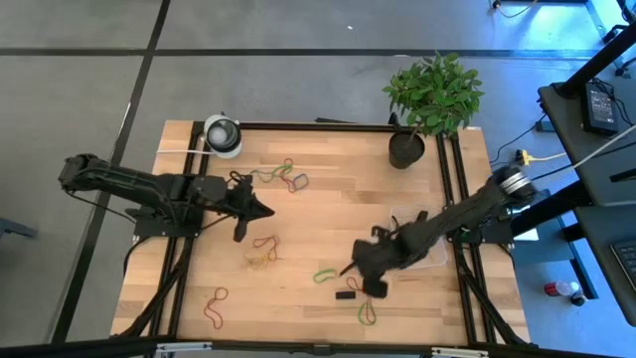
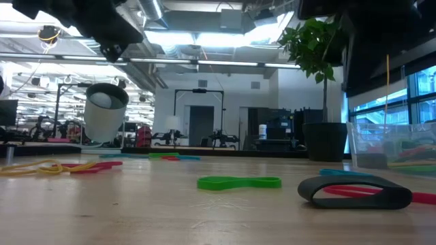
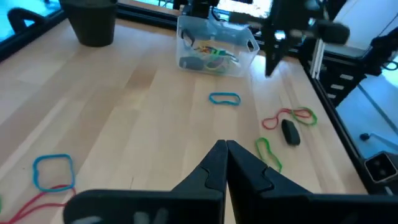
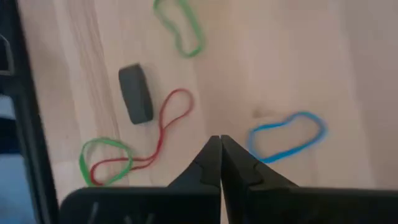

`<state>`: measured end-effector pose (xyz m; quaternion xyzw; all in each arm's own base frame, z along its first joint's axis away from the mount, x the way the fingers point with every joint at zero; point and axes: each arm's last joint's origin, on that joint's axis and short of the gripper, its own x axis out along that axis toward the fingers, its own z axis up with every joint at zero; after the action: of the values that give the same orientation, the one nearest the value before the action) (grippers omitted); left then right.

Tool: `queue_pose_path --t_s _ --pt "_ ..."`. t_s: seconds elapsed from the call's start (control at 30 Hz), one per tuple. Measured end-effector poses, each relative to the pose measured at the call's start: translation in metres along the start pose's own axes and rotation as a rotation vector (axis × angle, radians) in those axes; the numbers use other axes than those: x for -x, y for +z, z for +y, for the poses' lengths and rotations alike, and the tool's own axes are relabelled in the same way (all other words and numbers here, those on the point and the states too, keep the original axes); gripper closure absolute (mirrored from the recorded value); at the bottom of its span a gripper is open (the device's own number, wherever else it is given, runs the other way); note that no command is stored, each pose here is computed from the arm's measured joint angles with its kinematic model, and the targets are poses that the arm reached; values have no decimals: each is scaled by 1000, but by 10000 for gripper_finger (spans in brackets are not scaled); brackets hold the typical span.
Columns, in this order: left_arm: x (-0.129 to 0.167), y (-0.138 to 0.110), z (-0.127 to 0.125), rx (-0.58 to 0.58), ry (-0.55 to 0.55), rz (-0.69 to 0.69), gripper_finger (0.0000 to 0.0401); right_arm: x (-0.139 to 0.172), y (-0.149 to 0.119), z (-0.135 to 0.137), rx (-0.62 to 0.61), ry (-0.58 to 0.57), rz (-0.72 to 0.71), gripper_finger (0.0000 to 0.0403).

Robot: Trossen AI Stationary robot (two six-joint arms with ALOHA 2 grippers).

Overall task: Pick and place rubber bands into bin
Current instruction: Put the red rubber band into the transparent bin

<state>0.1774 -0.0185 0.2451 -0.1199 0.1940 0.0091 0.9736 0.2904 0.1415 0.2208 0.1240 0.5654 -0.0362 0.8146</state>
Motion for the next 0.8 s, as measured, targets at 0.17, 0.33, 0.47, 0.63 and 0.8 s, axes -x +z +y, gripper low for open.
queue_pose_path --t_s 0.17,0.33,0.47,0.63,0.8 --pt "6 -2 -1 -49 -51 19 399 -35 12 25 25 -48 74 389" --pt "6 -3 -2 -62 -109 37 399 -64 22 37 10 -82 113 351" --pt "6 -4 -2 -61 -111 50 398 -80 23 39 13 -101 137 322" --pt "6 -4 -2 -48 -123 59 399 -90 18 37 19 -141 184 302" --pt "6 -4 -2 -37 -122 60 398 -102 16 37 19 -153 198 298"
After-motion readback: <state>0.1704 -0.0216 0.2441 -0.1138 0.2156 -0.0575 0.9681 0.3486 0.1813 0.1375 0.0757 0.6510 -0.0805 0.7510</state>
